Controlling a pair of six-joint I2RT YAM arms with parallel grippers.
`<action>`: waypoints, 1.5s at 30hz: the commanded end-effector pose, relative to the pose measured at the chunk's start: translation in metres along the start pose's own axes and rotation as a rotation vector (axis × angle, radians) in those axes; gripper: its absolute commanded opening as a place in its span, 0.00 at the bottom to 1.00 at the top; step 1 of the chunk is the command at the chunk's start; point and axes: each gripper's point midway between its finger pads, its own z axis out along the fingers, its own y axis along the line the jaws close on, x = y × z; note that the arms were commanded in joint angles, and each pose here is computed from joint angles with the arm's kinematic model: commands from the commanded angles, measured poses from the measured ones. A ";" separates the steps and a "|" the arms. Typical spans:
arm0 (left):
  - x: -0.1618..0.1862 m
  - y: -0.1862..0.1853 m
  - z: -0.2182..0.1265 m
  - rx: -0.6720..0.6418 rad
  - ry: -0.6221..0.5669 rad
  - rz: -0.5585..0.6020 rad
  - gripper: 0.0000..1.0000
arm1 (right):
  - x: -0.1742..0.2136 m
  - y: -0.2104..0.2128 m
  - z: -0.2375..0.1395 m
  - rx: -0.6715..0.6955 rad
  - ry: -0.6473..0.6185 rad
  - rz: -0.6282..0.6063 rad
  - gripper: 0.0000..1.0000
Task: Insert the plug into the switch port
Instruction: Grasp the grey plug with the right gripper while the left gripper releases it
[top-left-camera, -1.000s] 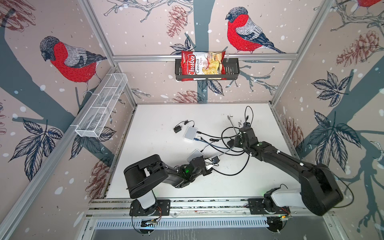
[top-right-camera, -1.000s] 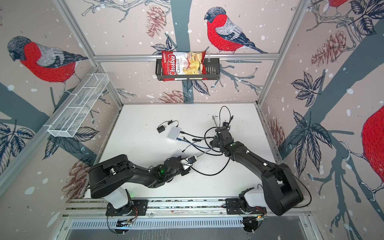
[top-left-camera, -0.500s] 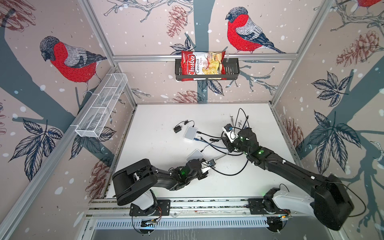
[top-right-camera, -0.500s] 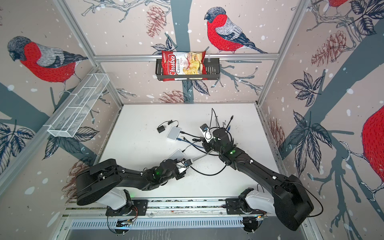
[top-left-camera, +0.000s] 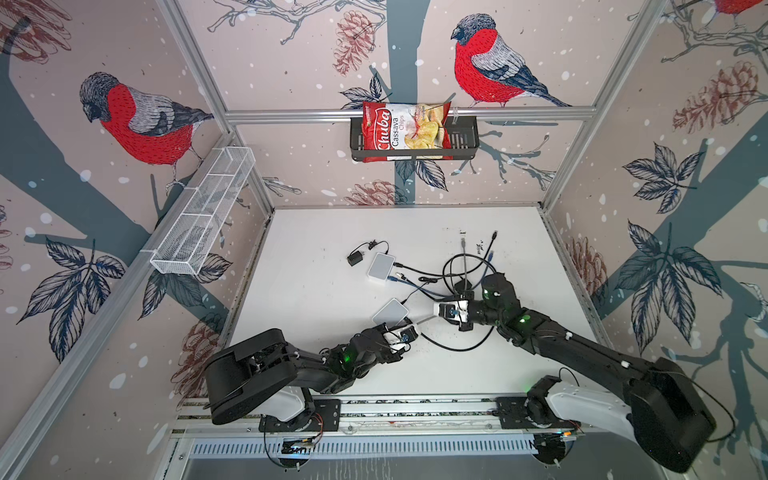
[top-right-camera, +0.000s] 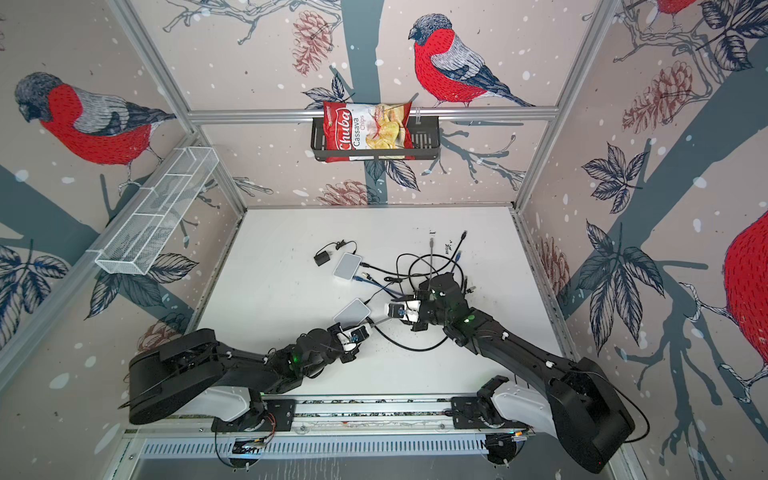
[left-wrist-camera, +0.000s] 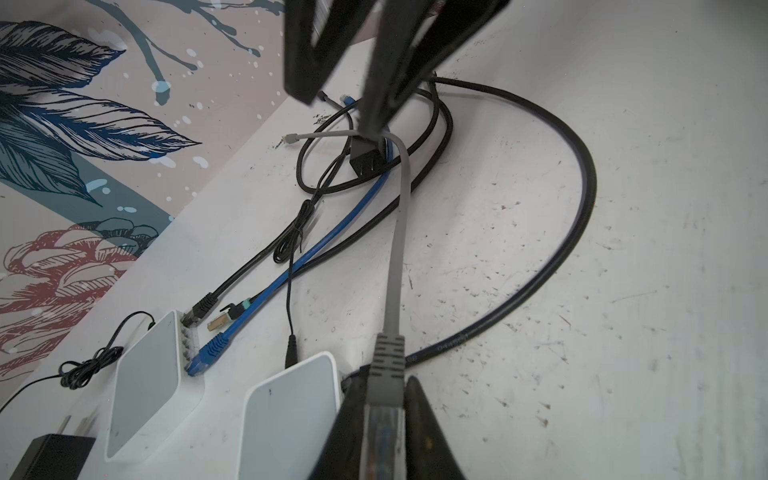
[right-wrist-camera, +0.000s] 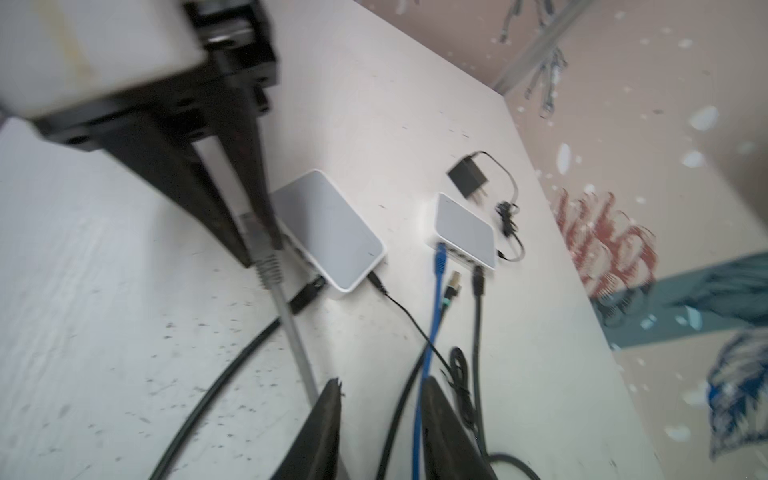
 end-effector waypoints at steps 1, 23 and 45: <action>-0.017 0.002 -0.001 -0.005 -0.074 0.023 0.19 | -0.007 0.024 0.007 -0.111 -0.073 -0.048 0.33; -0.031 -0.002 -0.007 0.017 -0.165 0.064 0.18 | -0.015 0.027 0.043 -0.170 -0.142 -0.019 0.29; -0.027 0.022 -0.017 -0.121 -0.172 -0.016 0.42 | -0.020 0.025 0.053 -0.216 -0.133 0.054 0.04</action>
